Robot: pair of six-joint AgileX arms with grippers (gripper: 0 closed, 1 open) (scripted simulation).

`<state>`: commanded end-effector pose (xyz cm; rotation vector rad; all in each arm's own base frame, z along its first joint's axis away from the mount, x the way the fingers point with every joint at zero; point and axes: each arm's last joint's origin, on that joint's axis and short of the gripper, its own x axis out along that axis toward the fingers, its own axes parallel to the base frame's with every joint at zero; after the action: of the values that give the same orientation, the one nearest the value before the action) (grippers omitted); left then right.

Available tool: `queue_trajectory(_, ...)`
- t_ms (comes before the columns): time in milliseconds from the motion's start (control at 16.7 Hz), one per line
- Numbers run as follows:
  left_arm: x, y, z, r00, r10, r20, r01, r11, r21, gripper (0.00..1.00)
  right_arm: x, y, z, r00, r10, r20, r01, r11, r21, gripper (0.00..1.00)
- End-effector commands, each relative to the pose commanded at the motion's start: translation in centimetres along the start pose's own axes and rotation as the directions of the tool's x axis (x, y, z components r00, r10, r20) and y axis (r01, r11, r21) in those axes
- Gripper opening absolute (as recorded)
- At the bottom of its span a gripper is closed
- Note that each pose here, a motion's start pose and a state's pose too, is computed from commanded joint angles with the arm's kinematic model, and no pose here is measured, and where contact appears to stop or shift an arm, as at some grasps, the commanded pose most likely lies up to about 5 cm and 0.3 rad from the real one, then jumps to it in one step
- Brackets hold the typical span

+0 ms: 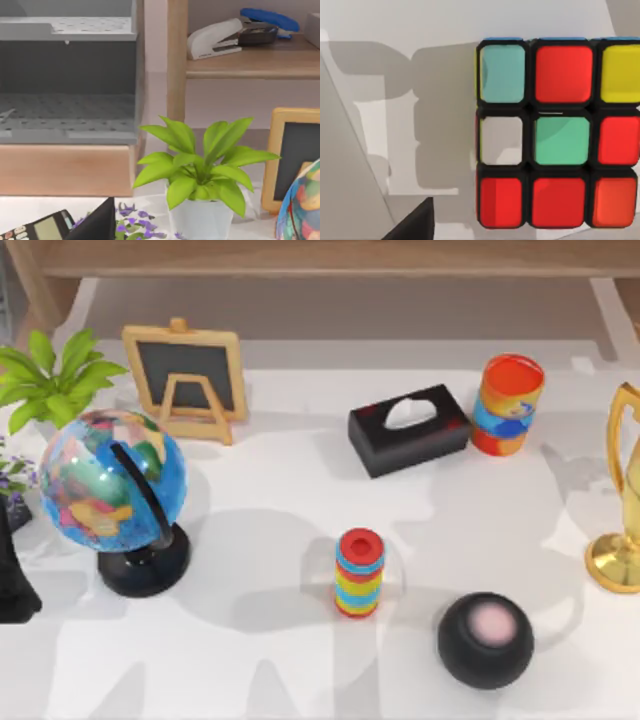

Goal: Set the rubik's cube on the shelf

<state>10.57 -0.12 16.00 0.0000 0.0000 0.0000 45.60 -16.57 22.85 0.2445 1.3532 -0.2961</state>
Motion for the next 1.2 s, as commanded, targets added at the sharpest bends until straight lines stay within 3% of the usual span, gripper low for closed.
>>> queue_trajectory(420,0.0,0.0,0.0,1.0,0.0,0.0,0.0,1.0,0.0,1.0,5.8,0.0,0.7,1.0,-0.001,-0.007,0.001,1.0,-0.005,1.0)
queue_trajectory(660,0.0,0.0,0.0,1.0,0.0,0.0,0.0,1.0,0.0,1.0,6.1,0.2,0.8,1.0,-0.001,-0.002,0.001,1.0,-0.003,1.0)
queue_trajectory(1200,0.0,0.0,0.0,1.0,0.0,0.0,0.0,1.0,0.0,1.0,6.1,0.2,0.8,1.0,-0.001,-0.002,0.001,1.0,-0.003,0.32)
